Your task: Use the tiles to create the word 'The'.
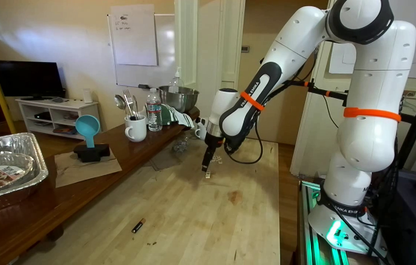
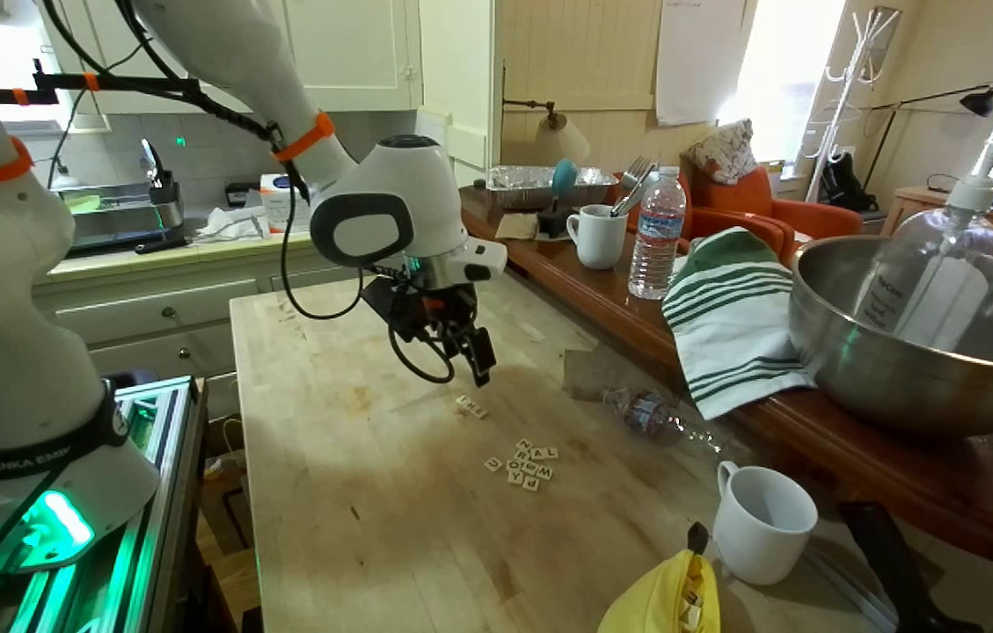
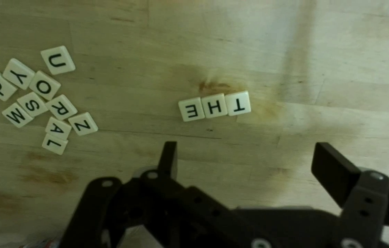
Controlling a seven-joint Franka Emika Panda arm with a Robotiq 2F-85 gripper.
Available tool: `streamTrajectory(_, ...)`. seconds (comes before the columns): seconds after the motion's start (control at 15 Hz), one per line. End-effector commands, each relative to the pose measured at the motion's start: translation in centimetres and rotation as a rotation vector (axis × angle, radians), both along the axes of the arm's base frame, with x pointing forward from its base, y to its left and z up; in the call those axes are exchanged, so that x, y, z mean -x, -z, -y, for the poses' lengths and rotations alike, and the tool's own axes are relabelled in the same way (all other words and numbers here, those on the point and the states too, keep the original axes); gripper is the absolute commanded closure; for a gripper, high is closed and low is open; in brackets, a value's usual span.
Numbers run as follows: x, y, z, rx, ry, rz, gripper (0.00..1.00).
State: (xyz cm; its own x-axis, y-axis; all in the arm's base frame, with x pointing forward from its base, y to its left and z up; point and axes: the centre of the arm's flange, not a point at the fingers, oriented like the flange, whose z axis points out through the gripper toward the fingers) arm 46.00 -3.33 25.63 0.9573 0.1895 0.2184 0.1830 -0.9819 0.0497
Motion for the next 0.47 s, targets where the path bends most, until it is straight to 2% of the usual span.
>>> streamTrajectory(0.0,0.02,-0.07,-0.02,0.000,0.002,-0.002,0.00)
streamTrajectory(0.4,0.02,-0.19,-0.02,0.000,0.003,-0.002,0.00)
